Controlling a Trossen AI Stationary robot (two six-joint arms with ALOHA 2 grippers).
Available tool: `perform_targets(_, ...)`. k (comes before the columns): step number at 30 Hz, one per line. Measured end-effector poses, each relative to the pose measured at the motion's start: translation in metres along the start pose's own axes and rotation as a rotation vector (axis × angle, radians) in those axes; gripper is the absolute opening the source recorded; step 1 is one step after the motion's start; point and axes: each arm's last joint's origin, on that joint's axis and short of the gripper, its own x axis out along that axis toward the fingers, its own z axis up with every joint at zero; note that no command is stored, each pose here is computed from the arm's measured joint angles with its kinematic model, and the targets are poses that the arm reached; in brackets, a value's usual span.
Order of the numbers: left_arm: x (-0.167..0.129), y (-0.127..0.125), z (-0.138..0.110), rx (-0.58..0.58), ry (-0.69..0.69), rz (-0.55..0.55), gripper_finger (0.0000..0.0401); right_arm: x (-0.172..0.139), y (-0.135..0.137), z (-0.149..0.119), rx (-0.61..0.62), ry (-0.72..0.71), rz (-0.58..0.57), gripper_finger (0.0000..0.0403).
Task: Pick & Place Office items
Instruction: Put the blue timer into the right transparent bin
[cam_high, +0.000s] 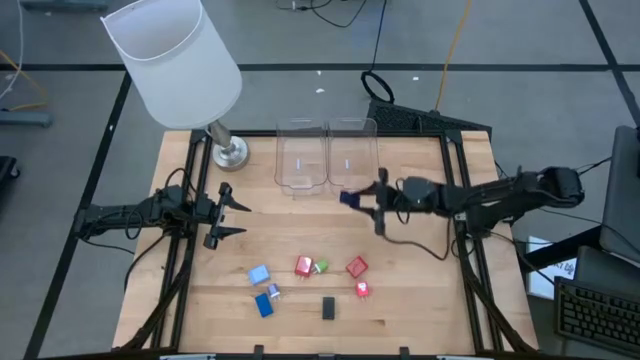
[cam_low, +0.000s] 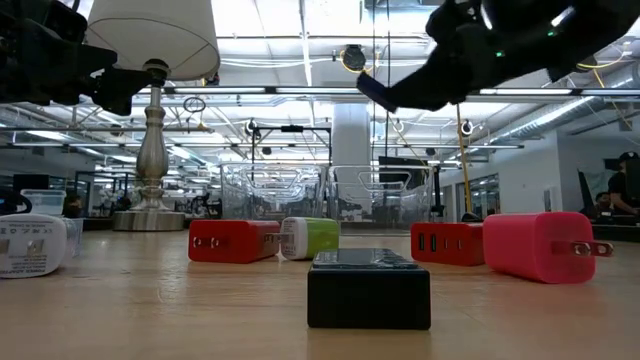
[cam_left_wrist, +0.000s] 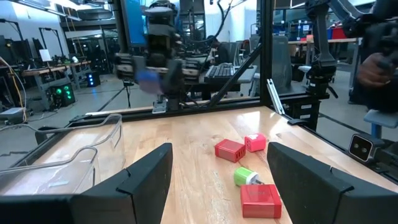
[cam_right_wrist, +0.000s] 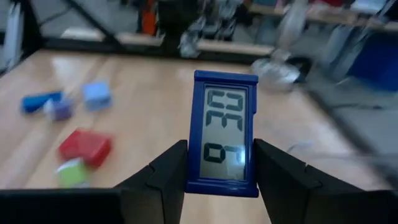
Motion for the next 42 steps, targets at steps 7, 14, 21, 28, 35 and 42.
perform_targets(7, 0.000, 0.000, 0.000, 0.000, 0.000, 0.000, 0.0267, 0.014, -0.045, -0.009, 0.026, -0.068, -0.109, 0.0161)
perform_targets(14, 0.000, 0.000, 0.000, 0.000, 0.000, 0.000, 0.0267, 0.035, -0.082, -0.016, 0.075, 0.059, -0.189, 0.0154)
perform_targets(21, 0.000, 0.000, 0.000, 0.000, 0.000, 0.000, 0.0267, 0.050, -0.108, -0.017, 0.175, 0.294, -0.234, 0.0160)
perform_targets(28, 0.000, 0.000, 0.000, 0.000, 0.000, 0.000, 0.0267, 0.047, -0.125, -0.029, 0.255, 0.409, -0.348, 0.0153)
perform_targets(35, 0.000, 0.000, 0.000, 0.000, 0.000, 0.000, 0.0267, 0.043, -0.124, -0.038, 0.307, 0.499, -0.348, 0.0160)
perform_targets(42, 0.000, 0.000, 0.000, 0.000, 0.000, 0.000, 0.0267, 0.044, -0.116, -0.040, 0.321, 0.535, -0.327, 0.0158)
